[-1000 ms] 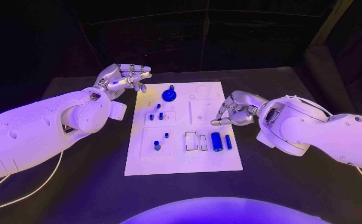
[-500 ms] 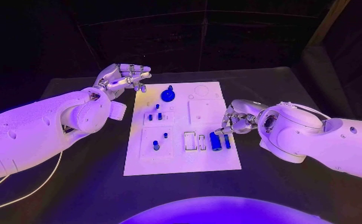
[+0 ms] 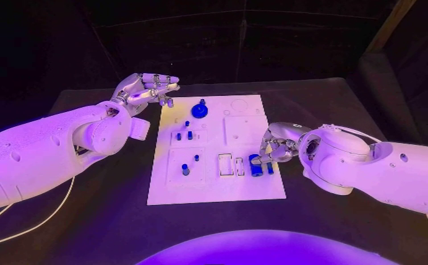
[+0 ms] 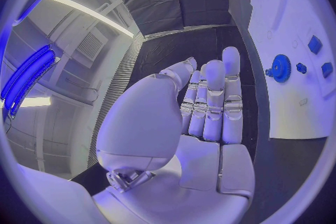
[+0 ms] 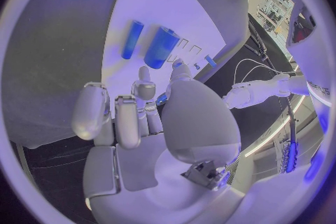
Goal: Assemble the parts on the task board
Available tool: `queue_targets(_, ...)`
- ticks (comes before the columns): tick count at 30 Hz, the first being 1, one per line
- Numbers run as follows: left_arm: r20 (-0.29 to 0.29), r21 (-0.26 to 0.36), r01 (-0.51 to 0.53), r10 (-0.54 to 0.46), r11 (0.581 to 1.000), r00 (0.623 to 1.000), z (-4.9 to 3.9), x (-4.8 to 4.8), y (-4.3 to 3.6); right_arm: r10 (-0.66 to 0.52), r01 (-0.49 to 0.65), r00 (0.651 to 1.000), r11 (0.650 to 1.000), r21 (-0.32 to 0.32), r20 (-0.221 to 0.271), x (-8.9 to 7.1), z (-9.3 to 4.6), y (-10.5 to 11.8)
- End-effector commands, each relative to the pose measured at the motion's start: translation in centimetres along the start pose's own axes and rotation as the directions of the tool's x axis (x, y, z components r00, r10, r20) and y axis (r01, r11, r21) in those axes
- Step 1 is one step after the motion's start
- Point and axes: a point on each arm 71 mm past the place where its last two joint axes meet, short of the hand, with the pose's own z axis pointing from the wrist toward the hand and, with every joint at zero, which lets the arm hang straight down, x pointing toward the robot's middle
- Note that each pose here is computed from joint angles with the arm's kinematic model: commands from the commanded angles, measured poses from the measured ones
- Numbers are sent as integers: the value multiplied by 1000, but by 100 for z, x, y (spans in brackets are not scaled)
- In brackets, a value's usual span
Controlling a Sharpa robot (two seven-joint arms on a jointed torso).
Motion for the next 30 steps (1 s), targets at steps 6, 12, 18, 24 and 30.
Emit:
queue_targets(6,-15,6,8,-8,1000,1000,2,16,-12,-24,25,999,1000,9,-40,146,46,1)
queue_targets(12,-14,5,8,-8,1000,1000,-1,11,-9,-33,34,997,999,12,-63,225,90,13)
queue_targets(18,-14,2,7,-7,1000,1000,-6,10,0,-24,25,998,1000,14,-60,276,123,47)
queue_targets(24,-14,0,6,-6,1000,1000,-11,8,8,4,-3,1000,1000,22,-21,267,129,58)
queue_targets(30,-14,-1,6,-6,1000,1000,-15,6,11,57,-57,998,998,12,38,224,97,67)
